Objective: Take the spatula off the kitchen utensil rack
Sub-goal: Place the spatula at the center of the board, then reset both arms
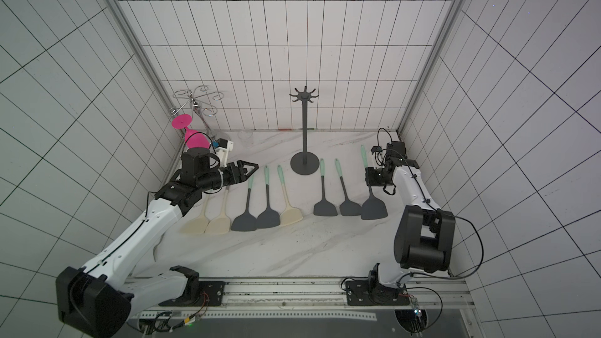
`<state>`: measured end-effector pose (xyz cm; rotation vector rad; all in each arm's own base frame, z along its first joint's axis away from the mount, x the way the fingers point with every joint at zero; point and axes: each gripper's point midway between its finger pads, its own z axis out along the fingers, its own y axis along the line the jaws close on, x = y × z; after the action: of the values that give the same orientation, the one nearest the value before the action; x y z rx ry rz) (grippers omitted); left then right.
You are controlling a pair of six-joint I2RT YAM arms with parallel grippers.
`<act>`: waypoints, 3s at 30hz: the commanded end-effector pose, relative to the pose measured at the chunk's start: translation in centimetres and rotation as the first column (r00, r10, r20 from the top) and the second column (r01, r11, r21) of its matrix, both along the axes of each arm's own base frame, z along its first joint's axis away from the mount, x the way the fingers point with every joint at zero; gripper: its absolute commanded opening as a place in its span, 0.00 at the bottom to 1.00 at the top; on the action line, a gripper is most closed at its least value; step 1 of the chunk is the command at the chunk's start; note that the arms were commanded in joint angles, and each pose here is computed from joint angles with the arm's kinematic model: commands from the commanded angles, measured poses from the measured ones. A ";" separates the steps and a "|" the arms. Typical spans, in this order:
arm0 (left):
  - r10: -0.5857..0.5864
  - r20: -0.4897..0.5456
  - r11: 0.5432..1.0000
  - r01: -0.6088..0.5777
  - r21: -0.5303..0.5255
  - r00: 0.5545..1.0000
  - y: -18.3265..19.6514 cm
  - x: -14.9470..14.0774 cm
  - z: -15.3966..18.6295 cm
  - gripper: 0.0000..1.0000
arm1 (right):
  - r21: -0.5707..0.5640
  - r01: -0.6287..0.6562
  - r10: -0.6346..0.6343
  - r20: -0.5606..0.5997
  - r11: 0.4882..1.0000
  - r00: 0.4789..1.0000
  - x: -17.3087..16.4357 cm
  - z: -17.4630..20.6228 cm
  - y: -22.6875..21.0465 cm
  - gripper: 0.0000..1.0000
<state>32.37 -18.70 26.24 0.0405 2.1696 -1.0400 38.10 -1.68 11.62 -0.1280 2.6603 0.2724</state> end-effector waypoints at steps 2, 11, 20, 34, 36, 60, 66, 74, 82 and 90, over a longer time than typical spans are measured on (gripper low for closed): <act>-0.036 -0.018 0.999 0.037 0.027 0.999 -0.3 0.5 -1.7 0.73 | -0.041 -0.075 0.074 -0.024 0.996 0.997 1.0 -0.1 -0.5 0.00; -0.112 -0.176 0.993 0.114 -0.002 0.978 -2.1 2.7 -4.4 0.71 | 0.080 -0.033 0.035 -0.023 0.996 0.999 1.9 -0.9 -2.9 0.00; -0.113 -0.218 0.993 0.117 0.005 0.969 -2.2 3.3 -6.3 0.70 | 0.080 -0.014 0.023 -0.105 0.997 0.994 3.2 -4.3 -3.9 0.00; -0.102 -0.206 0.994 0.109 0.022 0.973 -2.0 3.3 -6.5 0.69 | 0.089 0.056 -0.041 -0.160 0.995 0.986 3.9 -6.1 -4.4 0.42; -0.104 -0.203 0.994 0.110 0.022 0.974 -2.0 3.2 -6.5 0.69 | 0.081 0.057 -0.045 -0.151 0.995 0.987 3.9 -5.9 -4.4 0.49; 0.306 0.457 0.773 -0.498 0.392 0.835 10.4 5.5 0.5 0.99 | -0.028 0.212 -0.145 0.640 0.977 0.755 0.6 4.6 -0.4 0.99; 0.471 0.404 0.619 -0.620 0.482 0.784 15.3 6.5 -5.6 0.99 | -0.051 0.238 -0.148 0.652 0.970 0.743 1.3 2.8 -0.1 0.99; 0.464 0.412 0.530 -0.618 0.581 0.784 16.9 7.0 -11.1 0.99 | 0.004 0.227 -0.178 0.631 0.974 0.755 4.0 3.2 -0.4 0.99; 0.487 0.471 0.588 -0.675 0.446 0.736 20.7 8.7 -12.8 0.99 | -0.071 0.283 -0.172 0.646 0.957 0.743 1.5 3.1 -2.2 0.99; 0.449 0.562 0.635 -0.690 0.346 0.695 21.1 8.9 -14.5 0.99 | -0.126 0.235 -0.115 0.600 0.964 0.792 1.2 1.4 -0.5 0.99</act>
<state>40.42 4.10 9.03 -0.2665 1.9374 0.0852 39.82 -2.71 15.03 0.0129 1.9795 -0.0620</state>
